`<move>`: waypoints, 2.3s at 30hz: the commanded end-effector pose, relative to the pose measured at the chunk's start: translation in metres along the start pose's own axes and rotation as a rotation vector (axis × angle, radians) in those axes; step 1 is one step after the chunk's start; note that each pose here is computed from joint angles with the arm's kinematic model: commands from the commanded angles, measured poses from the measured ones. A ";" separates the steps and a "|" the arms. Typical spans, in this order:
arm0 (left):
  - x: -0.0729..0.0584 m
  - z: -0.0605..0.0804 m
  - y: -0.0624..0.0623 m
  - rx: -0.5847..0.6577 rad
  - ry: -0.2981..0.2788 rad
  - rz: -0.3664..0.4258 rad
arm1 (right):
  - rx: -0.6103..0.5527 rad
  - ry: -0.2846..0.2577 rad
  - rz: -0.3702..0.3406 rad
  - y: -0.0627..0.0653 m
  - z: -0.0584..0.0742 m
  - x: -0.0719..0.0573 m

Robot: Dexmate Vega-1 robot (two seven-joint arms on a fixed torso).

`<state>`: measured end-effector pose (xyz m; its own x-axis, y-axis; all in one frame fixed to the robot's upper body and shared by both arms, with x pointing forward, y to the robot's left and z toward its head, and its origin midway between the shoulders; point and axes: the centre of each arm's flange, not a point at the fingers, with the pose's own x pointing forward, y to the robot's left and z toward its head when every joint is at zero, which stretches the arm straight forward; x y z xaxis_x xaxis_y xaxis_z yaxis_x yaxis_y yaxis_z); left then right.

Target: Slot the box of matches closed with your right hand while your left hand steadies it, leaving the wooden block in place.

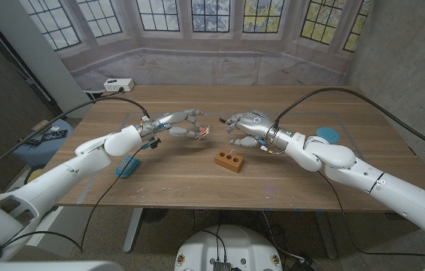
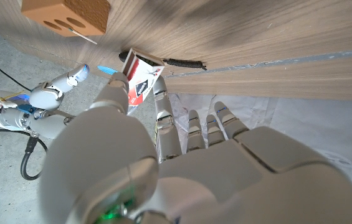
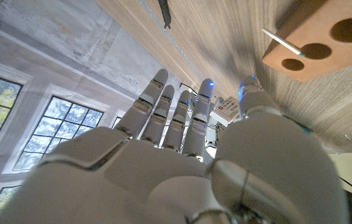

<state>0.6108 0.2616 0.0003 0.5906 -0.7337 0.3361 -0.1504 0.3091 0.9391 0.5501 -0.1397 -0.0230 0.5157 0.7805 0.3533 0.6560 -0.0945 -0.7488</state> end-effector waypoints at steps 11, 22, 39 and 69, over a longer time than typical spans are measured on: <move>0.007 0.003 0.001 0.011 -0.040 -0.027 | -0.088 -0.085 -0.018 0.009 -0.004 -0.004; 0.011 0.008 0.003 0.020 -0.048 -0.029 | -0.109 -0.117 -0.041 0.013 -0.010 -0.004; 0.010 0.015 0.000 0.020 -0.044 -0.032 | -0.156 -0.177 -0.052 0.025 -0.011 -0.010; -0.004 0.009 0.001 0.032 -0.031 -0.043 | -0.174 -0.211 -0.071 0.031 -0.018 -0.004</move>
<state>0.6019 0.2535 0.0021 0.5693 -0.7632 0.3056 -0.1546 0.2657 0.9516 0.5748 -0.1566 -0.0403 0.3588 0.8936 0.2698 0.7762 -0.1251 -0.6180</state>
